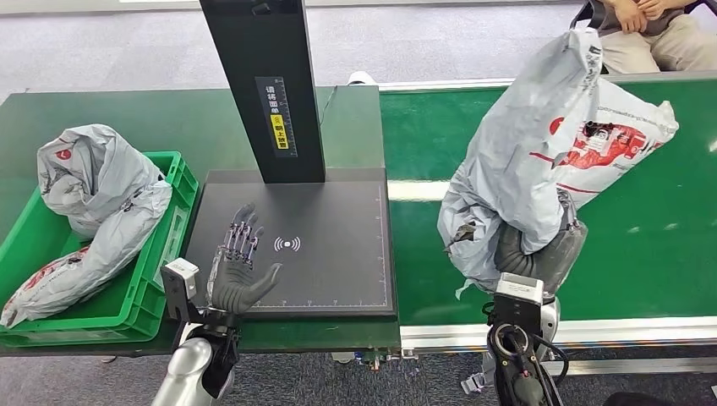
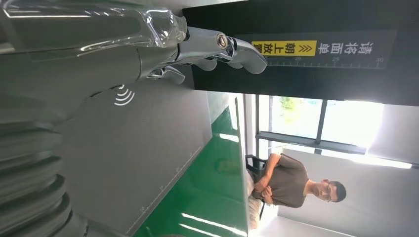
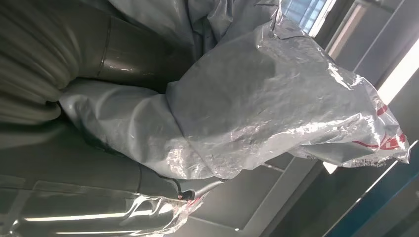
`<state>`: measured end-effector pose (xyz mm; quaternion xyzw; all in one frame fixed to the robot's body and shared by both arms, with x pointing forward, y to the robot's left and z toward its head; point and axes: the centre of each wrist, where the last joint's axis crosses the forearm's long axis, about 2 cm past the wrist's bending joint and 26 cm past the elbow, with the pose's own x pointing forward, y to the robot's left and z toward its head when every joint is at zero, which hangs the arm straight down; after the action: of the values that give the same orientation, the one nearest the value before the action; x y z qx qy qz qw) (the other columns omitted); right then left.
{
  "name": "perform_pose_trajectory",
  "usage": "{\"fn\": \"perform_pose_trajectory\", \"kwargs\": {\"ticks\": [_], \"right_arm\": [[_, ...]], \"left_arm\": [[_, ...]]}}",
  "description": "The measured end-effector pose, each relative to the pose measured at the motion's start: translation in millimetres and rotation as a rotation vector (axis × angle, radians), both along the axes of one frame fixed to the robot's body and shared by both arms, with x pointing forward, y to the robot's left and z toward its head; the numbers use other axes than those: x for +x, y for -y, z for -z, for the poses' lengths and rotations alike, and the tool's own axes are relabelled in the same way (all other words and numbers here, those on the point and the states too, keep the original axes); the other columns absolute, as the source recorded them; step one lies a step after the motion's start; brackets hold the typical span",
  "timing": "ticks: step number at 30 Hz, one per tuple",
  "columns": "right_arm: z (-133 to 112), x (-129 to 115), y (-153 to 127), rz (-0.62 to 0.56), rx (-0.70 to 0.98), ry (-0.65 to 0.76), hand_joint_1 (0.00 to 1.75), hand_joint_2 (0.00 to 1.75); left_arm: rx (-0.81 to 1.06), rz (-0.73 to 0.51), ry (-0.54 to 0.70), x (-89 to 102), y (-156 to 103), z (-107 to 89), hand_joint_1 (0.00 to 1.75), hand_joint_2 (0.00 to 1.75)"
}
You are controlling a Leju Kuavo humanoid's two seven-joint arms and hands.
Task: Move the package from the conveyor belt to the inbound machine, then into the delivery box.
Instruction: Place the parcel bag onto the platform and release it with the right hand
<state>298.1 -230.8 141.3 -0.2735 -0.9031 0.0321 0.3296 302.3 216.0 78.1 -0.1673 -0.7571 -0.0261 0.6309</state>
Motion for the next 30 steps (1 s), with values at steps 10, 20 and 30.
{"fn": "perform_pose_trajectory", "kwargs": {"ticks": [10, 20, 30], "right_arm": [[-2.8, 17.1, -29.1, -0.177, -0.313, 0.037, 1.75, 1.75], [17.1, 47.6, -54.5, -0.533, -0.748, -0.287, 1.75, 1.75], [39.5, 68.3, -63.2, -0.717, -0.991, -0.718, 1.75, 1.75]], "left_arm": [[-0.006, 0.025, 0.022, 7.0, -0.1, -3.4, 0.0, 1.75], [0.002, 0.06, 0.028, 9.2, 0.9, 2.9, 0.0, 1.75], [0.018, 0.048, 0.01, 8.0, -2.3, 9.2, 0.0, 1.75]]}}
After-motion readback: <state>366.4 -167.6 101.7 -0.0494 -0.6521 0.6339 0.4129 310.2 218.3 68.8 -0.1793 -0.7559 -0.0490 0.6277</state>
